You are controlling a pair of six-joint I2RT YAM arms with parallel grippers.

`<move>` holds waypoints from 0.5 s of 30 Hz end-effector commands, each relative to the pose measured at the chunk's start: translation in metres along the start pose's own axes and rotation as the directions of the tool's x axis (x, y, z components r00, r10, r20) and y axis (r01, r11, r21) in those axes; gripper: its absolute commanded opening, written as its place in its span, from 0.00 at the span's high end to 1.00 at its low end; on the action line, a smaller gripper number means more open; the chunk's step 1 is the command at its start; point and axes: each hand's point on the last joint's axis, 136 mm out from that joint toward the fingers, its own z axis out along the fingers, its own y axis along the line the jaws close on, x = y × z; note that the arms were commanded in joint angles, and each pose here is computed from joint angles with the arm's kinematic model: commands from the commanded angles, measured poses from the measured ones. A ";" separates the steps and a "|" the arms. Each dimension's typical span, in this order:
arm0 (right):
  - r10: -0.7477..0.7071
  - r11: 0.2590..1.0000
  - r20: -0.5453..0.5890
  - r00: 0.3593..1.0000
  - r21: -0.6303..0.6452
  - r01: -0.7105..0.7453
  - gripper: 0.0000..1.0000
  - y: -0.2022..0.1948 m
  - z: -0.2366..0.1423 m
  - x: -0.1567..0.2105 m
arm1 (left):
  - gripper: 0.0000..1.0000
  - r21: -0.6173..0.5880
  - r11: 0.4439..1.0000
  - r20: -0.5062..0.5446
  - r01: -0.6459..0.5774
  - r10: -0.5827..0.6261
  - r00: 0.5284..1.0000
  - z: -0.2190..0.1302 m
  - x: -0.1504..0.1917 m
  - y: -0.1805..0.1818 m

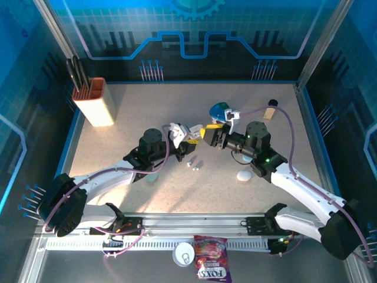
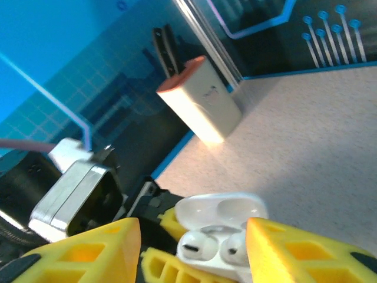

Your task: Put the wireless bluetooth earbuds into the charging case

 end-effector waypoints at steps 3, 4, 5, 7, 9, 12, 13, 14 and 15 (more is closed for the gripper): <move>-0.075 0.978 -0.085 0.994 0.186 0.089 0.45 -0.017 -0.002 -0.013 | 0.89 0.031 0.970 -0.049 -0.242 0.243 0.969 -0.012 0.007 -0.009; -0.080 0.970 -0.111 0.991 0.219 0.103 0.44 -0.022 -0.001 -0.011 | 0.89 0.024 0.966 -0.062 -0.258 0.259 0.964 -0.014 0.008 -0.008; -0.090 0.960 -0.144 0.986 0.250 0.124 0.42 -0.027 0.000 -0.008 | 0.89 0.021 0.961 -0.066 -0.275 0.276 0.959 -0.017 0.008 -0.007; -0.118 0.945 -0.206 0.972 0.277 0.173 0.36 -0.030 0.004 -0.003 | 0.89 0.030 0.956 -0.074 -0.293 0.295 0.953 -0.020 0.007 -0.009; -0.133 0.932 -0.259 0.957 0.295 0.209 0.30 -0.032 0.010 0.000 | 0.89 0.043 0.956 -0.082 -0.291 0.294 0.952 -0.022 0.006 -0.012; -0.138 0.922 -0.330 0.934 0.300 0.243 0.24 -0.031 0.019 0.005 | 0.89 0.060 0.954 -0.099 -0.294 0.299 0.949 -0.026 0.003 -0.014; -0.145 0.920 -0.357 0.923 0.294 0.258 0.22 -0.029 0.022 0.008 | 0.89 0.065 0.951 -0.107 -0.301 0.306 0.946 -0.028 0.003 -0.015; -0.147 0.918 -0.387 0.910 0.289 0.271 0.20 -0.029 0.024 0.013 | 0.89 0.065 0.949 -0.112 -0.307 0.313 0.943 -0.029 0.003 -0.015; -0.149 0.916 -0.411 0.900 0.285 0.282 0.19 -0.029 0.026 0.016 | 0.89 0.061 0.949 -0.112 -0.310 0.315 0.943 -0.030 0.001 -0.015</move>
